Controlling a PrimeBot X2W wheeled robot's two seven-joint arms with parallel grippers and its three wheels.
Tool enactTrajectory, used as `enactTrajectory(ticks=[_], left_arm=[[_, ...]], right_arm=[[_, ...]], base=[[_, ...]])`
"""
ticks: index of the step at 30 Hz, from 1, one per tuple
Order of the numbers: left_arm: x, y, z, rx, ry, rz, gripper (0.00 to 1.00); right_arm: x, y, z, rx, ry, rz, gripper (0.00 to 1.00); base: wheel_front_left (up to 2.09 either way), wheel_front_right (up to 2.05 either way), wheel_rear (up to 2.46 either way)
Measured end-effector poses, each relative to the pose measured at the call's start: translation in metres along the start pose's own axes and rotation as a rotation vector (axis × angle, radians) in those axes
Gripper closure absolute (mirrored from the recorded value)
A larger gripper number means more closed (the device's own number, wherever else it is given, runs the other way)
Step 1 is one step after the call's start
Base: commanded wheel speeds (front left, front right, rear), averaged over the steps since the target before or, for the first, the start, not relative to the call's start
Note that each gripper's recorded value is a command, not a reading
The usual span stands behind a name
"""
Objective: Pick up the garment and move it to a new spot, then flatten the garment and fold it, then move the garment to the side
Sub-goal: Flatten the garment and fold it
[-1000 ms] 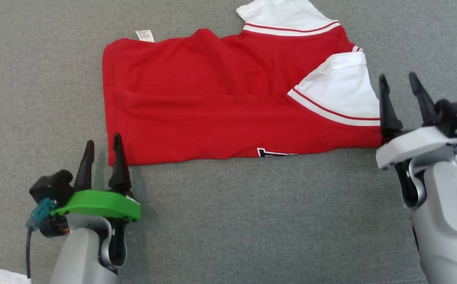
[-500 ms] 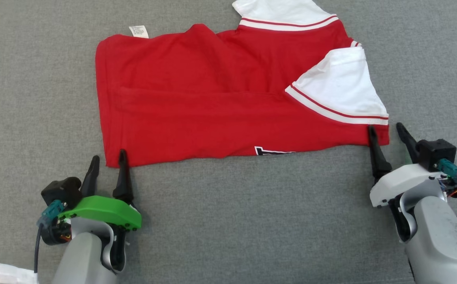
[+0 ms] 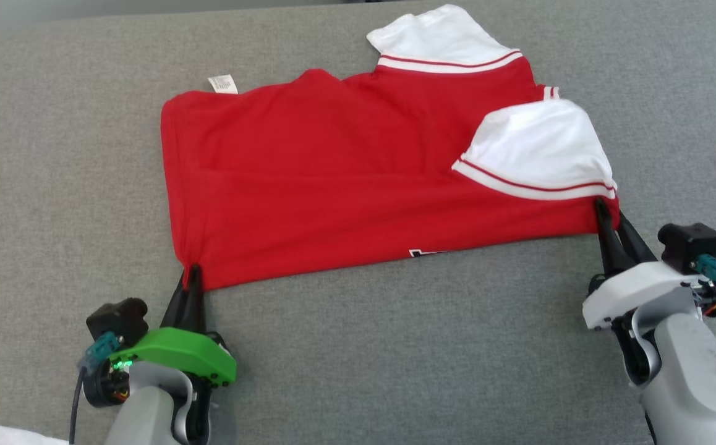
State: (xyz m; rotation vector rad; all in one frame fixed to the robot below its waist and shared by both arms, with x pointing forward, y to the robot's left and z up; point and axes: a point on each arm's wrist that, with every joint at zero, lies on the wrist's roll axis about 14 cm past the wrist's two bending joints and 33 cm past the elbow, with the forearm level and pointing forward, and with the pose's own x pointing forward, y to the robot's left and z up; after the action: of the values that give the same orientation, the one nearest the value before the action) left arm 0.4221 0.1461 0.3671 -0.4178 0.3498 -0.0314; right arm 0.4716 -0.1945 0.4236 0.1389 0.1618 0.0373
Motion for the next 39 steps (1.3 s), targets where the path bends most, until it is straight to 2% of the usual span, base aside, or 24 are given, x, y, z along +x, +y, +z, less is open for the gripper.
enactTrajectory(ticks=[5,13,14,15,16,21,27,33,39], left_arm=[[-0.029,0.009,0.003,0.002,-0.033,0.024,1.00],[-0.085,0.022,-0.033,-0.015,0.039,0.069,1.00],[-0.087,0.022,-0.031,-0.015,0.030,0.071,1.00],[-0.087,0.020,-0.028,-0.009,0.021,0.067,0.36],[-0.086,0.020,-0.024,-0.003,0.006,0.068,0.00],[-0.061,0.013,0.015,0.051,-0.096,0.046,0.00],[-0.010,0.006,0.059,0.125,-0.176,0.019,0.00],[0.034,0.012,0.074,0.183,-0.153,0.015,0.00],[0.062,0.020,0.059,0.245,-0.060,0.014,0.00]], right_arm=[[-0.033,-0.006,-0.009,0.044,0.015,-0.021,1.00],[-0.091,-0.008,-0.041,0.086,0.101,-0.032,1.00],[-0.093,-0.007,-0.043,0.085,0.108,-0.029,0.73],[-0.094,-0.008,-0.044,0.085,0.109,-0.028,0.24],[-0.092,-0.008,-0.041,0.081,0.103,-0.027,0.00],[-0.066,-0.009,-0.017,0.029,0.040,0.002,0.00],[-0.013,0.008,0.019,-0.066,-0.041,0.086,0.00],[0.025,0.018,0.029,-0.118,-0.049,0.129,0.00],[0.048,0.026,0.016,-0.164,-0.005,0.169,0.00]], base=[[0.00,0.00,0.00],[0.00,0.00,0.00],[0.00,0.00,0.00],[0.00,0.00,0.00],[0.00,0.00,0.00],[0.00,0.00,0.00],[0.00,0.00,0.00],[0.00,0.00,0.00],[0.00,0.00,0.00]])
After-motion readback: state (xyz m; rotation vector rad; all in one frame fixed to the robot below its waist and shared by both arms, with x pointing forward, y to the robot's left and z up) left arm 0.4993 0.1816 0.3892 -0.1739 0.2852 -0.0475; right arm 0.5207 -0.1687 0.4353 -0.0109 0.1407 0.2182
